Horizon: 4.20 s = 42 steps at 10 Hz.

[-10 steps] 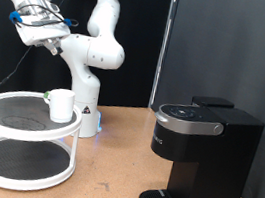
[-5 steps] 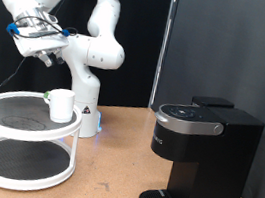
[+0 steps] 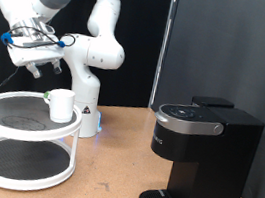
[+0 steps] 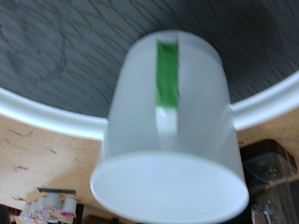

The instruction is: Make a cup of coffee with the keurig machine

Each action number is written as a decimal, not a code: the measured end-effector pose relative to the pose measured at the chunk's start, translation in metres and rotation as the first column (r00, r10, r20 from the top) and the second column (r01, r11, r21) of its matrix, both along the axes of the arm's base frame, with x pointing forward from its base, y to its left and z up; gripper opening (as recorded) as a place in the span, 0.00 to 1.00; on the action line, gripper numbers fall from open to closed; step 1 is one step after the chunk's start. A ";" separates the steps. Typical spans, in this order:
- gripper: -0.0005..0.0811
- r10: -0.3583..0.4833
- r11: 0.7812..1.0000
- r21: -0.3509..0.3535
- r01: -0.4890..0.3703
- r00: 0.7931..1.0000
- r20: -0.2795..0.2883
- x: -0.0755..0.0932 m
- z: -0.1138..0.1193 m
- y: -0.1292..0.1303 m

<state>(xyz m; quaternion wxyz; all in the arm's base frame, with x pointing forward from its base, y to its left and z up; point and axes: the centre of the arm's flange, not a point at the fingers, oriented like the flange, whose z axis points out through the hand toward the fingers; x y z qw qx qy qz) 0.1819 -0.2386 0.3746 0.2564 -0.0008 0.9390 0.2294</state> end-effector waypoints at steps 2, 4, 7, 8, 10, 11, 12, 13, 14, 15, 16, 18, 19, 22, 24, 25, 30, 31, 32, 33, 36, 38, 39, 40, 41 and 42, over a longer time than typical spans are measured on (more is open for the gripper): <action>0.90 -0.009 1.000 -0.008 0.009 1.000 0.003 0.000 -0.015 -0.005; 0.91 -0.013 1.000 -0.002 0.013 1.000 0.022 0.004 -0.026 -0.008; 0.91 -0.023 1.000 0.009 0.023 0.999 0.026 0.016 -0.039 -0.008; 0.91 -0.024 1.000 0.010 0.023 0.999 0.025 0.020 -0.042 -0.007; 0.91 -0.014 1.000 0.015 0.014 1.000 0.024 0.027 -0.049 -0.004; 0.91 -0.010 1.000 0.023 0.009 1.000 0.023 0.030 -0.051 -0.002; 0.91 -0.006 1.000 0.029 0.006 1.000 0.021 0.032 -0.052 0.000; 0.91 -0.003 0.999 0.033 0.002 1.000 0.019 0.034 -0.053 0.002; 0.91 -0.001 0.999 0.036 0.000 1.000 0.019 0.035 -0.053 0.003; 0.91 0.001 0.999 0.037 -0.002 1.000 0.020 0.036 -0.053 0.004; 0.80 0.002 0.999 0.038 -0.003 1.000 0.021 0.037 -0.053 0.005; 0.55 0.002 0.999 0.040 -0.003 1.000 0.022 0.038 -0.053 0.005; 0.38 0.003 0.999 0.039 -0.004 1.000 0.021 0.038 -0.053 0.006; 0.16 0.005 0.999 0.039 -0.005 1.000 0.021 0.039 -0.052 0.007; 0.02 -0.008 0.999 0.033 0.007 1.000 0.030 0.040 -0.051 0.006; 0.02 -0.015 1.000 0.016 0.014 0.998 0.053 0.041 -0.050 0.004; 0.01 -0.016 1.000 0.024 0.012 0.981 0.192 0.040 -0.034 0.002; 0.01 -0.018 0.999 0.044 0.009 0.978 0.209 0.040 -0.027 0.003; 0.01 -0.023 0.998 0.065 0.009 0.975 0.221 0.039 -0.020 0.004; 0.01 -0.029 0.997 0.082 0.010 0.973 0.229 0.038 -0.013 0.006; 0.01 -0.028 0.995 0.095 0.006 0.974 0.226 0.035 0.003 0.006; 0.01 -0.043 0.991 0.131 0.012 0.970 0.238 0.042 0.006 0.007; 0.01 -0.052 0.987 0.160 0.013 0.968 0.246 0.051 0.007 0.011; 0.01 -0.065 0.984 0.175 0.021 0.965 0.253 0.062 0.008 0.016; 0.01 -0.082 0.983 0.179 0.036 0.963 0.256 0.074 0.007 0.022; 0.01 -0.094 0.984 0.173 0.049 0.962 0.258 0.087 0.007 0.029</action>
